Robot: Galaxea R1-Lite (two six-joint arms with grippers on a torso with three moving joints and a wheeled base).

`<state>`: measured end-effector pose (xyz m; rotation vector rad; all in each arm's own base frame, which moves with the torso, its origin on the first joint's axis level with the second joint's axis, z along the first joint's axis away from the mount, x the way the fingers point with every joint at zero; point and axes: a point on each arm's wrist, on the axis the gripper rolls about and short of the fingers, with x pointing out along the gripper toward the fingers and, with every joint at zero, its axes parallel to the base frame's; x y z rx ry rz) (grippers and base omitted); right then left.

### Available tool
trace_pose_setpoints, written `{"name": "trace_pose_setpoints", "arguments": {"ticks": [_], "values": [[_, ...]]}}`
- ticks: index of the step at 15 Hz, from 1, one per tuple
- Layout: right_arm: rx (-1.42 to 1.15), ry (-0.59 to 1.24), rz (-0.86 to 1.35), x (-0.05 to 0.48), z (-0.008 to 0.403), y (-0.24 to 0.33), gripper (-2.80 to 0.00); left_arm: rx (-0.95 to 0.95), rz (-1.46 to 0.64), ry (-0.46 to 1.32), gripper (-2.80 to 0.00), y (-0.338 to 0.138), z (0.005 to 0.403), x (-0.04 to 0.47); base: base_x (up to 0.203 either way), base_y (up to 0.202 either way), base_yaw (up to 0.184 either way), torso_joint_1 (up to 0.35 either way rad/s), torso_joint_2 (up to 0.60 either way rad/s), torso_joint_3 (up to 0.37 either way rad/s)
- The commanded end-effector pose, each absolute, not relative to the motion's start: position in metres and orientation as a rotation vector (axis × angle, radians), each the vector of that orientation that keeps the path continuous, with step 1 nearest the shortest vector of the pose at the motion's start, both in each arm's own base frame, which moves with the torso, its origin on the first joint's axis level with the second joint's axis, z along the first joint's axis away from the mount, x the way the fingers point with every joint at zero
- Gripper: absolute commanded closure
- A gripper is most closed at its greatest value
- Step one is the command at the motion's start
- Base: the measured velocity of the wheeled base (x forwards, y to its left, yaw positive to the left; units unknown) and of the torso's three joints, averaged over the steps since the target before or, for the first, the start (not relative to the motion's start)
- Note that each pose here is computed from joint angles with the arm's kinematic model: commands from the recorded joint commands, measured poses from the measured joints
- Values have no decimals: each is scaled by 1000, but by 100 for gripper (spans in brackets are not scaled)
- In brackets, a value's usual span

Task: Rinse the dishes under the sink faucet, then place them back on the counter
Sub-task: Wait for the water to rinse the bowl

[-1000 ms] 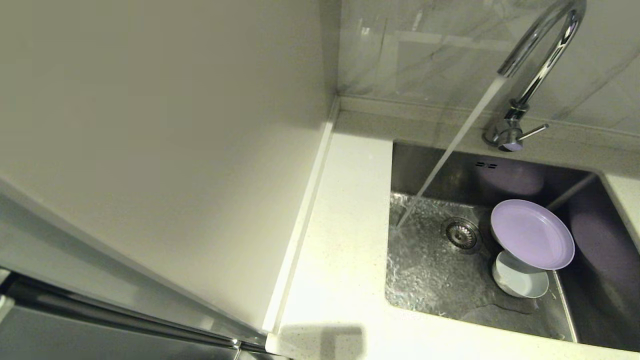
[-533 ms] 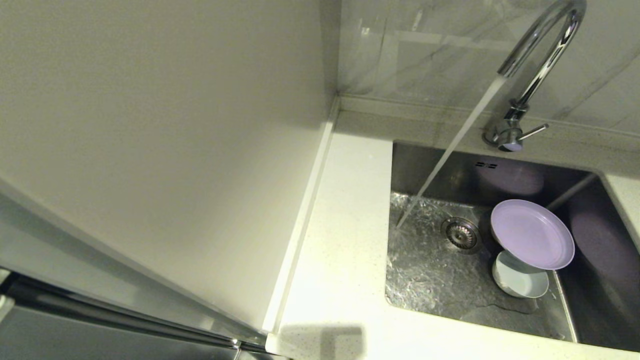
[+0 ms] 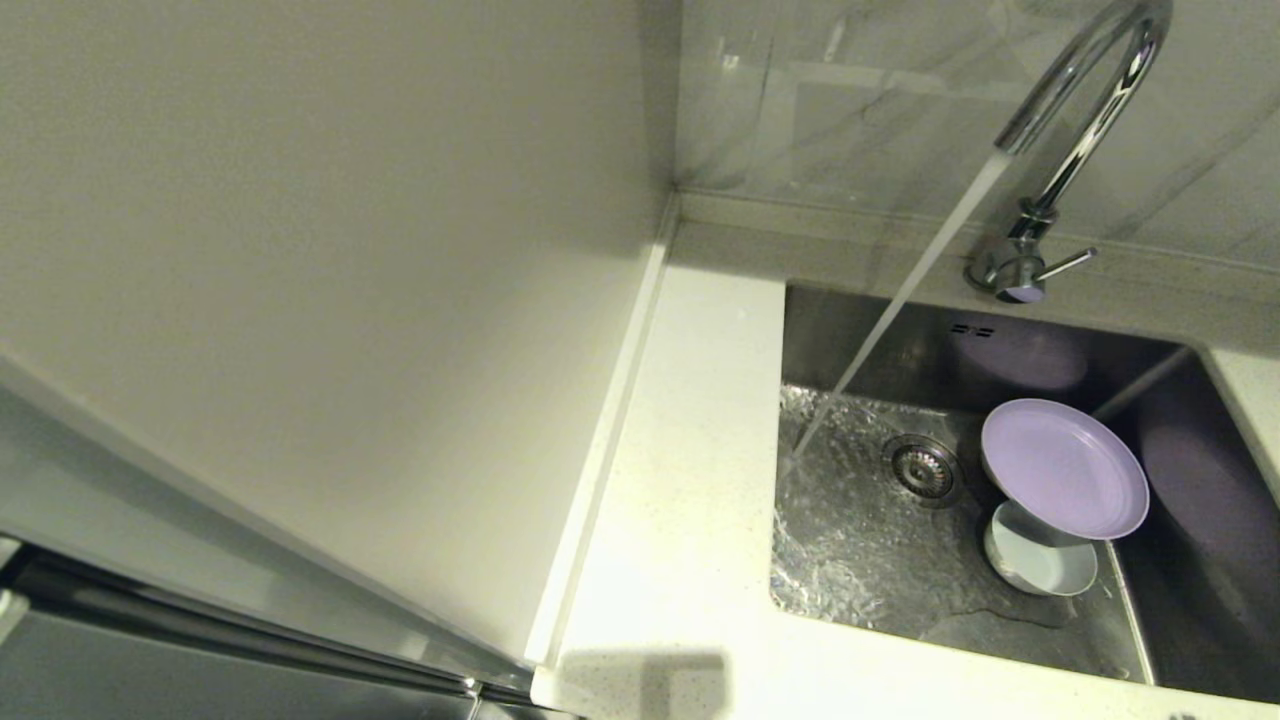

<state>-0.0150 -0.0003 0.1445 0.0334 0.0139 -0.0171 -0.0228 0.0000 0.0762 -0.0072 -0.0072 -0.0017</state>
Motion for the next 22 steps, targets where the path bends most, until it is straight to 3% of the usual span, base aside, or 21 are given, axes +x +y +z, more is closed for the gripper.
{"name": "trace_pose_setpoints", "arguments": {"ticks": [1, 6, 8, 10, 13, 22], "values": [[33, 57, -13, 13, 206, 0, 0, -8, -2, -5, 0, 0, 75, -23, 0, 0, 0, 0, 0, 0], [165, 42, -13, 77, 343, 0, 0, -8, -2, -5, 0, 0, 75, -23, 0, 0, 0, 0, 0, 0], [296, 206, -55, 107, 372, -1, 0, -8, -2, -5, 0, 0, 75, -23, 0, 0, 0, 0, 0, 0], [414, 513, -168, 140, 364, -9, 0, -8, -2, -5, 0, 0, 75, -23, 0, 0, 0, 0, 0, 0], [560, 720, -277, 172, 344, -33, 0, -8, -2, -5, 0, 0, 75, -23, 0, 0, 0, 0, 0, 0], [897, 928, -240, 206, 296, -100, 0, -8, -2, -5, 0, 0, 75, -23, 0, 0, 0, 0, 0, 0]]}}
